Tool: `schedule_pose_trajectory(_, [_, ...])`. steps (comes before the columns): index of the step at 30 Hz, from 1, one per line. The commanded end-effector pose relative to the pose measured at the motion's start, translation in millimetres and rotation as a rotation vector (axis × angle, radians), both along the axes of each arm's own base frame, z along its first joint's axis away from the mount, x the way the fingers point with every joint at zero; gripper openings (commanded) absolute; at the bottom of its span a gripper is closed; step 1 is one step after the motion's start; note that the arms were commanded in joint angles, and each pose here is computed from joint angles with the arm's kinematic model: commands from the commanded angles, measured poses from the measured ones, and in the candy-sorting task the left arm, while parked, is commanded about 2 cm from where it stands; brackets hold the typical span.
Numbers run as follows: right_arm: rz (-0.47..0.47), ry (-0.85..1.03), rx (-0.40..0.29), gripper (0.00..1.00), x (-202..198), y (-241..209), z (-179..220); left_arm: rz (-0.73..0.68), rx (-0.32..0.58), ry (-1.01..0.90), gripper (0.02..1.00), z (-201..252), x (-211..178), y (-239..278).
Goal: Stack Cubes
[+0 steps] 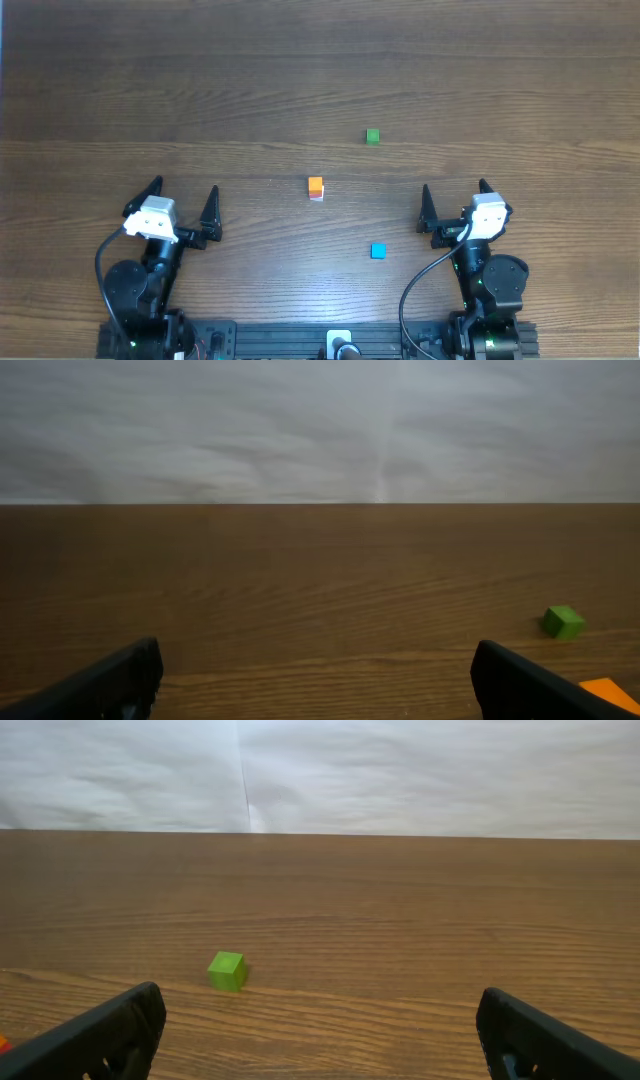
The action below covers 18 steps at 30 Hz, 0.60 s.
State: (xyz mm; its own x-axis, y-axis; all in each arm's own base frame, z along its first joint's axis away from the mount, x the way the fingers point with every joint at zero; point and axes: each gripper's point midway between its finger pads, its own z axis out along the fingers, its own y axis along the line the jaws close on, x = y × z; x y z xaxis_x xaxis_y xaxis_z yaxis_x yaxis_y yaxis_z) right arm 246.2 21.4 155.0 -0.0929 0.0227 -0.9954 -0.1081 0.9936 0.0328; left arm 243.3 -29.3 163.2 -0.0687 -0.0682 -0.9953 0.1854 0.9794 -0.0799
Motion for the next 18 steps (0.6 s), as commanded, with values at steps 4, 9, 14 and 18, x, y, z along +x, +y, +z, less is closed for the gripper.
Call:
schedule_pose_trajectory(4, [-0.003,0.004,-0.002,0.993,0,0,-3,-0.016,0.017,-0.006,0.998,-1,0,-3])
schedule_pose_trajectory(9, [0.003,-0.067,0.140,0.993,1,2,19,-0.016,0.017,-0.006,1.000,-1,0,-3])
schedule_pose_trajectory(14, [0.099,-0.125,0.163,0.993,2,17,45,-0.016,0.017,-0.006,0.998,-1,0,-3])
schedule_pose_trajectory(18, [0.140,-0.050,0.171,0.993,12,26,63,-0.016,0.017,-0.006,0.998,-1,0,-3])
